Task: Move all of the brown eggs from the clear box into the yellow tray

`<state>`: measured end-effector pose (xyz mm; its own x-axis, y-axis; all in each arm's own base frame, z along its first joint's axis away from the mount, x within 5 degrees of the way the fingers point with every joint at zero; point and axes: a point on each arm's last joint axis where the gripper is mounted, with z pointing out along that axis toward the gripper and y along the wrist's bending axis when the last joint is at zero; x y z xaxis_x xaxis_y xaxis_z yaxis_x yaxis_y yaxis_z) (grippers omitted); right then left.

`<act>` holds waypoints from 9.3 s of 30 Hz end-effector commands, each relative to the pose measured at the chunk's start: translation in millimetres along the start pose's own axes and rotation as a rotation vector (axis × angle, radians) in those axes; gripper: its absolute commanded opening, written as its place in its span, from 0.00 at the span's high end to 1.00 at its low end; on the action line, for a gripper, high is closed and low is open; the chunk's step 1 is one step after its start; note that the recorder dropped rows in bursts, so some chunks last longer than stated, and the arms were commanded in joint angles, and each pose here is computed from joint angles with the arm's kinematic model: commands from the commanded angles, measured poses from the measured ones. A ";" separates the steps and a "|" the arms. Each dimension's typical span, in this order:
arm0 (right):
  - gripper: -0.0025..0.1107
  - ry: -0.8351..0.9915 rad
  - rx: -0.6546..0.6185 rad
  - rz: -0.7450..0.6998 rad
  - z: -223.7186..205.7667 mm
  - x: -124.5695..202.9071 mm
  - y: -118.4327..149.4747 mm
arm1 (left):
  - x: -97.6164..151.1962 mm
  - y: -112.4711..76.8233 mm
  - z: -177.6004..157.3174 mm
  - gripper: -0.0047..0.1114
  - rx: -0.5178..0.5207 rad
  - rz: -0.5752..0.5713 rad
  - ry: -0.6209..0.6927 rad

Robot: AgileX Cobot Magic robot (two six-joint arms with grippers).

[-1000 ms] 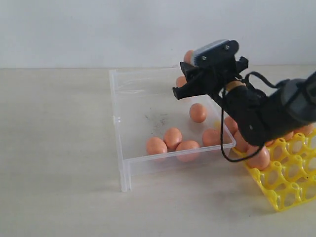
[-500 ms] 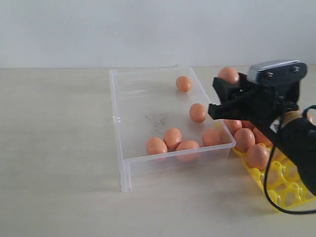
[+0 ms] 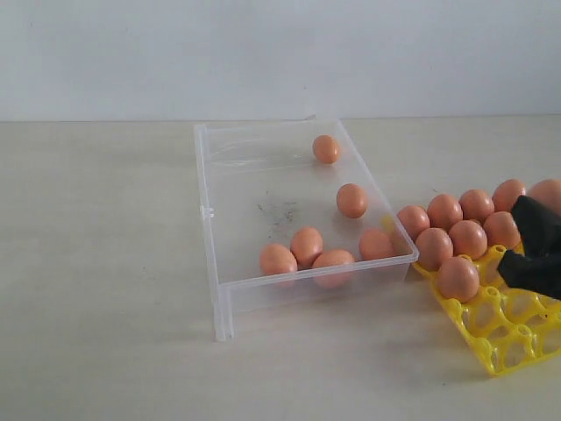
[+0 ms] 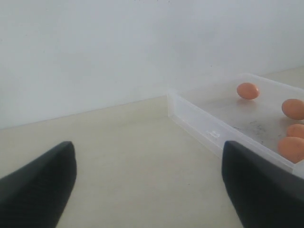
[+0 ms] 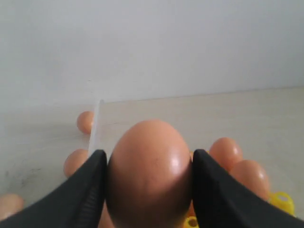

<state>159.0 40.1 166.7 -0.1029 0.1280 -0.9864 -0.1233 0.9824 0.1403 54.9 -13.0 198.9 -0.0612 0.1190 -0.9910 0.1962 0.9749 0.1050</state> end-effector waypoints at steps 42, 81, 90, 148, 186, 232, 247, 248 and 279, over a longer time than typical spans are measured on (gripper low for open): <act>0.98 0.390 0.173 0.125 61.8 66.0 -1.0 | 0.5 -0.3 -0.1 0.29 0.004 -0.014 -0.007; 0.98 0.494 0.276 0.038 49.4 51.5 -8.7 | 0.5 -0.3 -0.1 0.29 0.004 -0.014 -0.007; 0.98 0.516 0.302 0.058 48.0 53.6 -10.3 | 0.5 -0.3 -0.1 0.29 0.004 -0.014 -0.007; 0.98 0.562 0.288 -0.092 44.1 14.1 -6.3 | 0.5 -0.3 -0.1 0.29 0.004 -0.014 -0.007; 0.98 -0.295 -0.195 0.061 -38.2 -155.8 34.9 | 0.5 -0.3 -0.1 0.29 0.004 -0.014 -0.007; 0.98 0.005 -0.321 0.395 -50.0 -137.1 42.3 | 0.5 -0.3 -0.1 0.29 0.004 -0.014 -0.007; 0.98 0.063 -0.329 0.069 -50.5 -127.3 43.8 | 0.5 -0.3 -0.1 0.29 0.004 -0.014 -0.007; 0.98 0.063 -0.329 0.066 -50.5 -127.3 43.8 | 0.5 -0.3 -0.1 0.29 0.004 -0.014 -0.007; 0.98 0.264 -0.431 0.300 -37.8 -79.4 69.2 | 0.5 -0.3 -0.1 0.29 0.004 -0.014 -0.007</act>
<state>113.1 86.3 256.2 -0.4915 0.2804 -0.8245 -0.4065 0.7634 0.5019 54.9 -13.0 198.9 -0.0612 0.1190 -0.9910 0.1962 0.9749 0.1050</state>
